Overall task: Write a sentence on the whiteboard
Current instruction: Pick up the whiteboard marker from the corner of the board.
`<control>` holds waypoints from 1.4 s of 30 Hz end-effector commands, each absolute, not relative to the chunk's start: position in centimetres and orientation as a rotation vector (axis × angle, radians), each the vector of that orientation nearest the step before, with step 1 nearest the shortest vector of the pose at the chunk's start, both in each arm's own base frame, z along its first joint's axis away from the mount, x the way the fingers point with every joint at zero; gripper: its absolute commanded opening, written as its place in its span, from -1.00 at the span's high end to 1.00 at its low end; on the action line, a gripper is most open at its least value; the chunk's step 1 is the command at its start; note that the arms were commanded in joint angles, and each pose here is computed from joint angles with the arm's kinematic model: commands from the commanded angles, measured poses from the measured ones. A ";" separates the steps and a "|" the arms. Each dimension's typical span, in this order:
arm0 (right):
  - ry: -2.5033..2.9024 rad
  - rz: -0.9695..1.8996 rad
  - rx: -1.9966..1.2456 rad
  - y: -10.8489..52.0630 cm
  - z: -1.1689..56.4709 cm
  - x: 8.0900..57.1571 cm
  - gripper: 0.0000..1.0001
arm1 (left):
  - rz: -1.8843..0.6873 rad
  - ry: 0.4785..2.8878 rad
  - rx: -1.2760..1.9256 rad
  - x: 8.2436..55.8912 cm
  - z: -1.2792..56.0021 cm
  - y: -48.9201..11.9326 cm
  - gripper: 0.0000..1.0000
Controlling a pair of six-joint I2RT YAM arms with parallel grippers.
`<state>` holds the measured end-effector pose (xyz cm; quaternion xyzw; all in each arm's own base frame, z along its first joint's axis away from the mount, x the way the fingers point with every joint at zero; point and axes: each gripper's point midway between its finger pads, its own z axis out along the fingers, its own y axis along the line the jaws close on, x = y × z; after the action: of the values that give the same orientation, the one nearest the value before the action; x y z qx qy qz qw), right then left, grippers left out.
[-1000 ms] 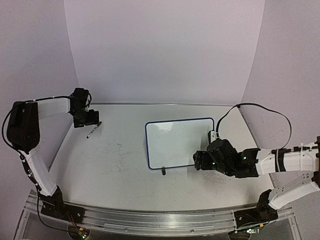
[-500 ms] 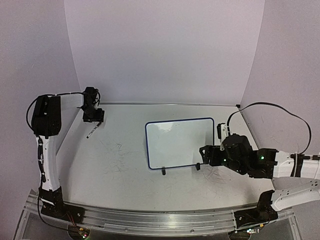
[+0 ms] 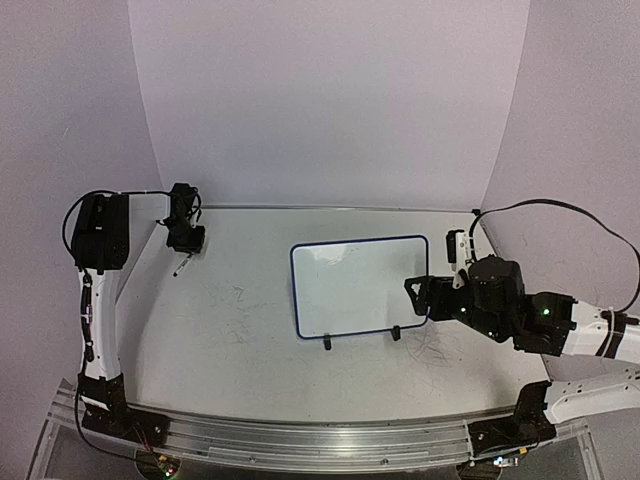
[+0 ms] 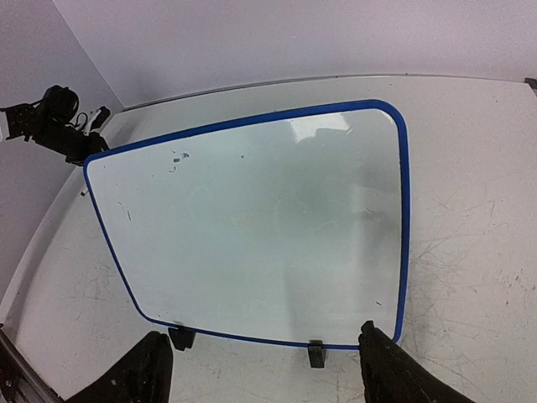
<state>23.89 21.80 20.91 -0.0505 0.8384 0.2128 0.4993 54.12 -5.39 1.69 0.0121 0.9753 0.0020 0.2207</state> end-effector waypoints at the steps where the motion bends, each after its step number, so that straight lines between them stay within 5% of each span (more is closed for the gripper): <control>1: 1.994 0.530 -0.124 22.4 22.7 24.3 -0.54 | 0.025 2.729 0.040 52.9 1.3 -5.8 0.63; 13: 1.925 0.490 -0.061 21.2 25.2 25.0 -0.95 | -0.019 2.644 -0.017 51.8 6.9 -6.5 0.98; 23: 1.898 0.440 0.094 19.2 26.4 25.6 -0.97 | -0.408 2.401 0.004 47.8 18.2 -10.6 1.00; 32: 1.878 0.577 -0.067 23.4 28.7 25.7 -0.97 | -0.979 1.900 0.233 37.9 32.8 -18.5 1.00; 42: 1.801 1.111 -0.358 35.1 30.0 23.7 -0.97 | -1.317 1.613 0.396 26.3 34.7 -31.7 1.00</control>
<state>25.40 28.98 26.83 -0.0914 0.7924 0.3190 0.5118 28.35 -28.86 32.05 0.1754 0.7241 -0.4882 0.4545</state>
